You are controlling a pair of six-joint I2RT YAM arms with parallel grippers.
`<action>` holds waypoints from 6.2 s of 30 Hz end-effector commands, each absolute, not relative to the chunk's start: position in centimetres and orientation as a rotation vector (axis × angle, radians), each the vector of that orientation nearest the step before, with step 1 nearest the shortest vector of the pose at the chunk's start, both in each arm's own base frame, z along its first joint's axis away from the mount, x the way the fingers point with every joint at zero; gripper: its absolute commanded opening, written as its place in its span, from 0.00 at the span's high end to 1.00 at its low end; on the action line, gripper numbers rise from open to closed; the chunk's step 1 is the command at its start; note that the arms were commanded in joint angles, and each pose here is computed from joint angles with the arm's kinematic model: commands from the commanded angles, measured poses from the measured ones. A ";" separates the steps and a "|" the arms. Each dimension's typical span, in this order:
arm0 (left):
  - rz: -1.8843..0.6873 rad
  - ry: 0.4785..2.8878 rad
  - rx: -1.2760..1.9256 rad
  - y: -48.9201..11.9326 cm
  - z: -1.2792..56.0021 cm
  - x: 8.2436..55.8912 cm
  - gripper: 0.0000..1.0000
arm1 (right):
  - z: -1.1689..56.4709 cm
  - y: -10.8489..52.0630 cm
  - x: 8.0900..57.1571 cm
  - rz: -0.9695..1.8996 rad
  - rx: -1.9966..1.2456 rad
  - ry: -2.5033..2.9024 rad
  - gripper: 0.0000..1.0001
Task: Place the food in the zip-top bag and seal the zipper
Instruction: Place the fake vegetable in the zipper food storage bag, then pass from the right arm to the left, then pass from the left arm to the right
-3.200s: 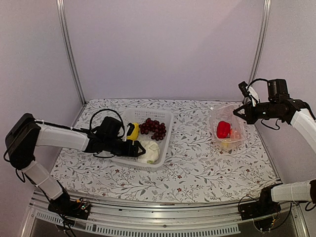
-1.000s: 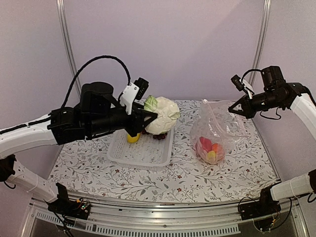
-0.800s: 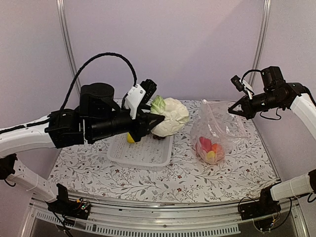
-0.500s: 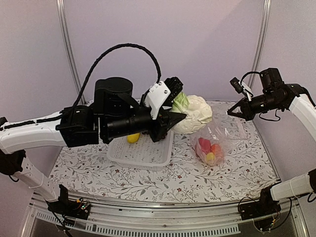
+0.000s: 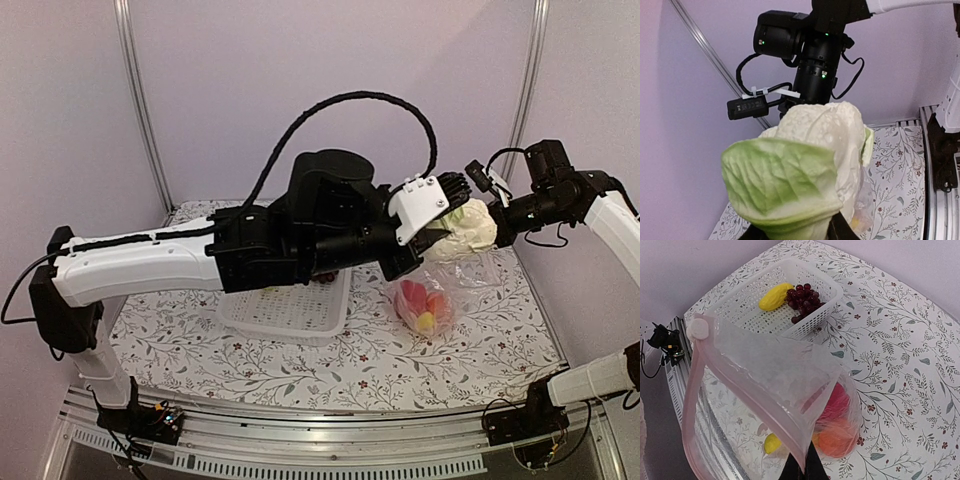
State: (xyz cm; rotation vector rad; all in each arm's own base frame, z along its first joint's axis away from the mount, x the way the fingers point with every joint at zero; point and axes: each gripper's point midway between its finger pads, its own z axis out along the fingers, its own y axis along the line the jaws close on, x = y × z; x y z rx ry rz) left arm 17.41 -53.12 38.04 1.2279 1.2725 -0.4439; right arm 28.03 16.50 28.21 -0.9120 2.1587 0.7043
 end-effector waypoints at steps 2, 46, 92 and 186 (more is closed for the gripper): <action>-0.369 1.114 1.246 -56.3 40.5 17.3 0.75 | 29.9 17.2 27.0 0.745 -0.969 2.126 1.00; 0.600 0.996 1.571 -58.6 25.8 24.9 0.82 | 30.4 17.1 26.4 0.743 -1.003 2.135 1.00; -0.151 1.194 1.413 -51.0 32.2 14.3 0.23 | 28.8 17.9 27.2 0.846 -0.957 2.215 1.00; -0.023 1.387 1.446 -56.6 26.3 21.2 1.00 | 25.6 16.5 28.8 0.360 -1.035 2.236 0.73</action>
